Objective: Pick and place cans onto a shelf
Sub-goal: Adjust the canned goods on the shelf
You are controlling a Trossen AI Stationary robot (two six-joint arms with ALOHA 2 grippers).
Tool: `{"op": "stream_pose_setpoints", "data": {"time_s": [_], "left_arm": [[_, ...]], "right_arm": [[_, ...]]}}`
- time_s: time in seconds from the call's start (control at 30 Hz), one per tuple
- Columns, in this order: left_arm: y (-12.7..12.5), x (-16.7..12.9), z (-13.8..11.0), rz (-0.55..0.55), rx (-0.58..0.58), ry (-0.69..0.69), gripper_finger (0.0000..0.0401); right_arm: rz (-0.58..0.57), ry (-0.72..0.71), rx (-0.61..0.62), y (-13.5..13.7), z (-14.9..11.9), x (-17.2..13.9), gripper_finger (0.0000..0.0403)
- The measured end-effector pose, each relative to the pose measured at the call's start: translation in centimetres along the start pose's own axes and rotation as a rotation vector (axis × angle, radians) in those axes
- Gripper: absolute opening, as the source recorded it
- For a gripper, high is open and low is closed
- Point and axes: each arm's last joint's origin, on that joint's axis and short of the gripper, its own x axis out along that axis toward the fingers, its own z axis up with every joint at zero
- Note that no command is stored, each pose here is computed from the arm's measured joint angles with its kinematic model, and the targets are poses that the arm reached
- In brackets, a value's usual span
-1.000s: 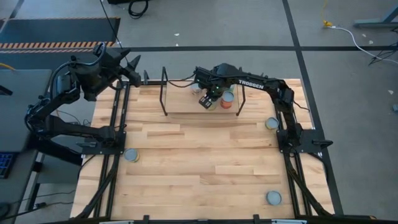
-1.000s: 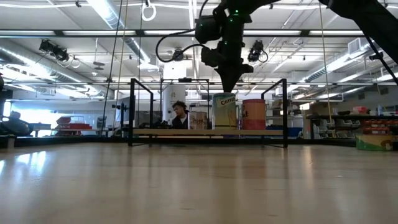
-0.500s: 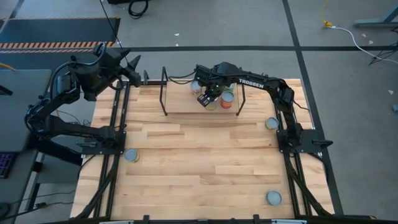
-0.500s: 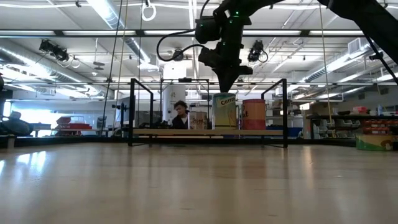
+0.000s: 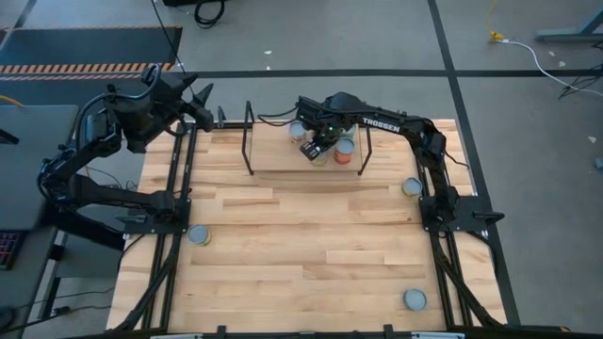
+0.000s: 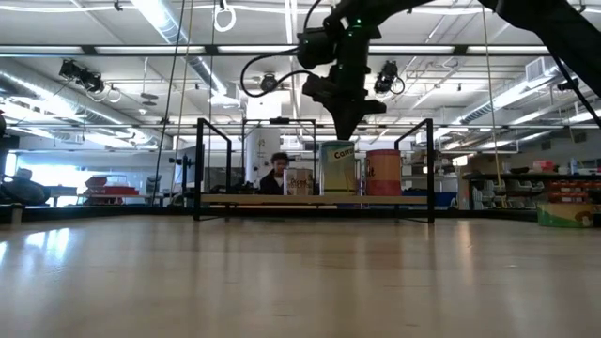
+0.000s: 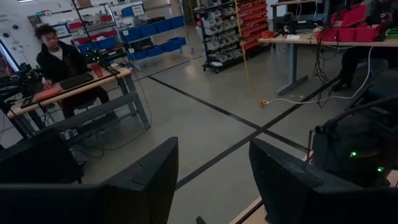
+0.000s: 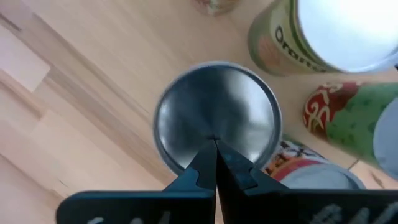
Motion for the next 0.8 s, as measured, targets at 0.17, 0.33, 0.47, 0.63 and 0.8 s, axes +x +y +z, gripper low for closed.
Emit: {"op": "stream_pose_setpoints", "data": {"time_s": [0.17, 0.33, 0.47, 0.63, 0.8], "left_arm": [[0.0, 0.0, 0.0, 0.0, 0.0, 0.0, 0.0204], [0.0, 0.0, 0.0, 0.0, 0.0, 0.0, 0.0204], [0.0, 0.0, 0.0, 0.0, 0.0, 0.0, 0.0204], [0.0, 0.0, 0.0, 0.0, 0.0, 0.0, 0.0204], [0.0, 0.0, 0.0, 0.0, 0.0, 0.0, 0.0204]], "right_arm": [[0.015, -0.029, -0.009, 0.6, 0.1, -0.1, 0.0004], [0.024, -0.05, -0.003, 0.5, 0.2, 0.7, 0.0004], [0.037, -0.028, 0.013, 0.3, -0.1, 1.4, 0.0004], [0.036, -0.027, 0.008, 0.3, -0.2, 1.3, 0.0004], [0.04, -0.026, 0.012, 0.1, -0.5, 0.6, 0.0004]]}}
